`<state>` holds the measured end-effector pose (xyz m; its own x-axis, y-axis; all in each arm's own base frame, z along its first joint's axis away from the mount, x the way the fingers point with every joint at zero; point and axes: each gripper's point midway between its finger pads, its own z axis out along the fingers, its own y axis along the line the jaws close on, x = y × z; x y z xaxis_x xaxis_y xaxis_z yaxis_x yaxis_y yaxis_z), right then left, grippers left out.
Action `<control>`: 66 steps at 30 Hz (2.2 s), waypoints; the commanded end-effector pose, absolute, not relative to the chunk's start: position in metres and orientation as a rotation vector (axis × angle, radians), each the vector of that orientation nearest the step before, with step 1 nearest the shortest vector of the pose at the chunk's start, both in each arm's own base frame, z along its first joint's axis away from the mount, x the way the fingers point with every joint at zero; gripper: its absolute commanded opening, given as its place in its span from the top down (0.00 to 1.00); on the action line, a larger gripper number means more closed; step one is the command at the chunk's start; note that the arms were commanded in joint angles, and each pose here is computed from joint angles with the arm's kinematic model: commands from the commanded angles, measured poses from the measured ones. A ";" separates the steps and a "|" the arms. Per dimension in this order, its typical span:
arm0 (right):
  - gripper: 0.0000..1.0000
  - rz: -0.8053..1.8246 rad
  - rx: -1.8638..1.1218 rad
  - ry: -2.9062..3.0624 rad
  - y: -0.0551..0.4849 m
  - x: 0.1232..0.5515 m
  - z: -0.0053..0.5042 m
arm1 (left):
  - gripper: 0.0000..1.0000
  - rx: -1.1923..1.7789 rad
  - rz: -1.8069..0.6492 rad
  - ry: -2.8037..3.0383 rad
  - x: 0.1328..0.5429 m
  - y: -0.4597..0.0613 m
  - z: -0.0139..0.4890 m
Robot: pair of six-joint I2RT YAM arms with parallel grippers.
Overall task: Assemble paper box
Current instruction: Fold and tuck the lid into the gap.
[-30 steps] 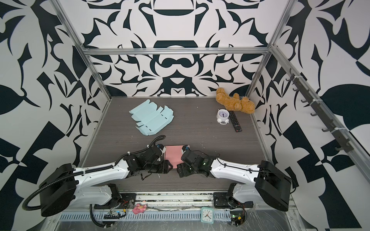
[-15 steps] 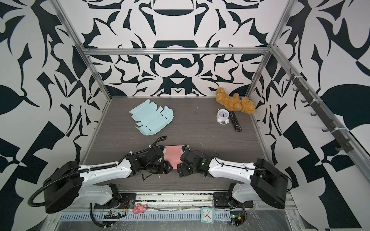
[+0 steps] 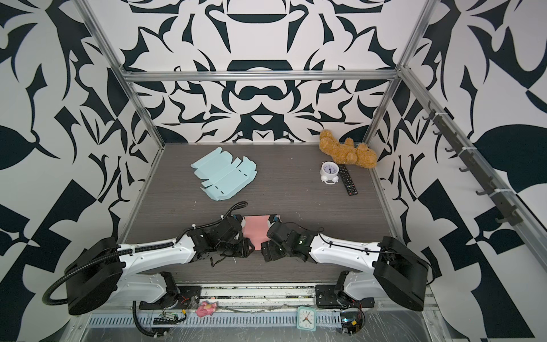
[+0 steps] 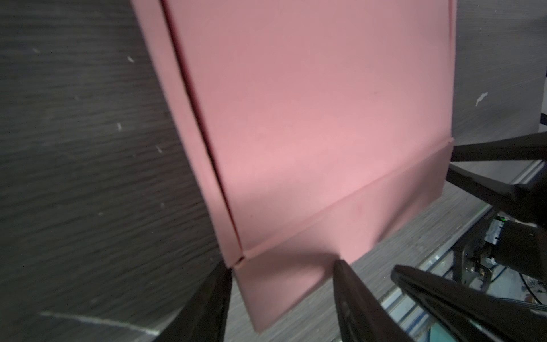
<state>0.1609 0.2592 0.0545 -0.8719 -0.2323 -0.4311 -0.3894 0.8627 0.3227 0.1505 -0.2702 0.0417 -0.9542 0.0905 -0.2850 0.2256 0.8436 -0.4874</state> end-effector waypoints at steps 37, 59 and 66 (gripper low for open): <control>0.08 0.453 -0.482 2.561 0.254 0.180 0.068 | 0.23 0.508 -0.642 2.598 0.229 -0.290 0.108; 0.08 0.408 -0.533 2.571 0.258 0.186 0.063 | 0.27 0.590 -0.914 2.721 0.291 -0.321 0.071; 0.08 0.405 -0.542 2.568 0.260 0.189 0.061 | 0.34 0.610 -0.953 2.754 0.284 -0.324 0.059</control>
